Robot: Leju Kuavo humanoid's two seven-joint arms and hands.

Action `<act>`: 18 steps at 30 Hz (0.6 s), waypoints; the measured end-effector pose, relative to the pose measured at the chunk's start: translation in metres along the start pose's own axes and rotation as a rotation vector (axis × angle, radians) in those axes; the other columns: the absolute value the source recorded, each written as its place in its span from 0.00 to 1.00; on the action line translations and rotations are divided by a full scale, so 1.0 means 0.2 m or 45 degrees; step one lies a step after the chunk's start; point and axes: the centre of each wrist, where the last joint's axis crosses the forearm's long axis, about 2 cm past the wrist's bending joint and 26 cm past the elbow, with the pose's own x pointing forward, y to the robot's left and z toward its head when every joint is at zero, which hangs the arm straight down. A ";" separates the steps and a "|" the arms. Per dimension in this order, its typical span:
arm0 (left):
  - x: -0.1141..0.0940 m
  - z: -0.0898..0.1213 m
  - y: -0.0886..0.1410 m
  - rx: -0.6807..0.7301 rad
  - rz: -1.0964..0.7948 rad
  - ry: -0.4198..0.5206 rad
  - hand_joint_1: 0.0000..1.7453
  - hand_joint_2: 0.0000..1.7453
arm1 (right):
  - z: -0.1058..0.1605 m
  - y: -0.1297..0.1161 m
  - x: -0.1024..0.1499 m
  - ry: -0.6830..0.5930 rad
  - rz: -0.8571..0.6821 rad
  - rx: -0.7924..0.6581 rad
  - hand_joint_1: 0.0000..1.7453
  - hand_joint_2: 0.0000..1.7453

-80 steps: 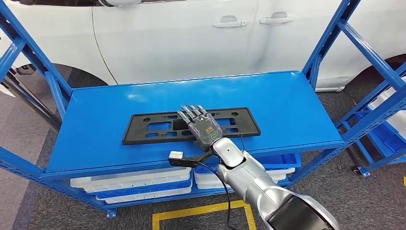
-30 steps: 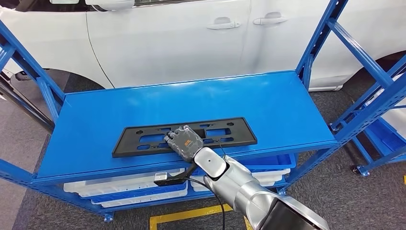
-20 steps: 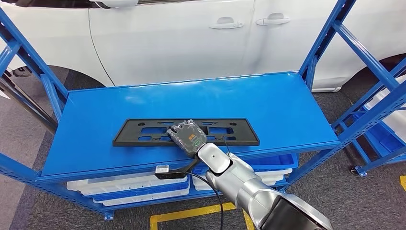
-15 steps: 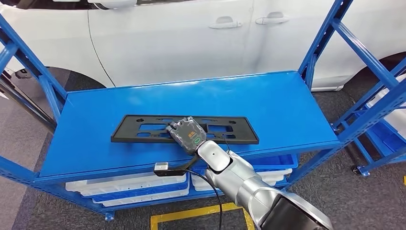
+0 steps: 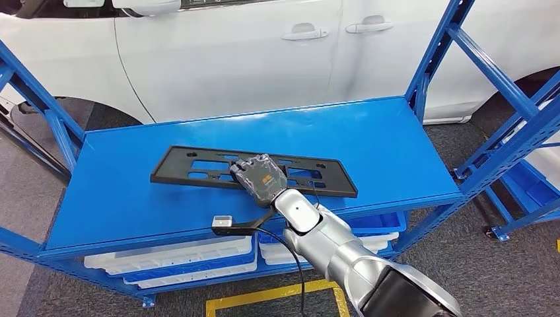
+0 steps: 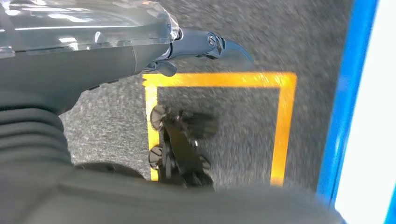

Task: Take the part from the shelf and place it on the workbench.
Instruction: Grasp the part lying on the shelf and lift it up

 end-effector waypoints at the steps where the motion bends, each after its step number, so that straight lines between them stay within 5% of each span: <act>1: 0.00 0.00 0.00 -0.006 -0.006 -0.011 0.00 1.00 | -0.01 -0.03 -0.02 0.012 -0.021 -0.045 1.00 1.00; 10: -0.01 0.00 0.01 0.033 0.049 -0.061 0.00 1.00 | 0.03 -0.45 -0.32 0.140 -0.840 -0.888 1.00 1.00; 18: 0.01 0.00 0.00 0.037 0.079 -0.070 0.00 1.00 | 0.17 -0.71 -0.41 0.082 -0.818 -1.207 1.00 1.00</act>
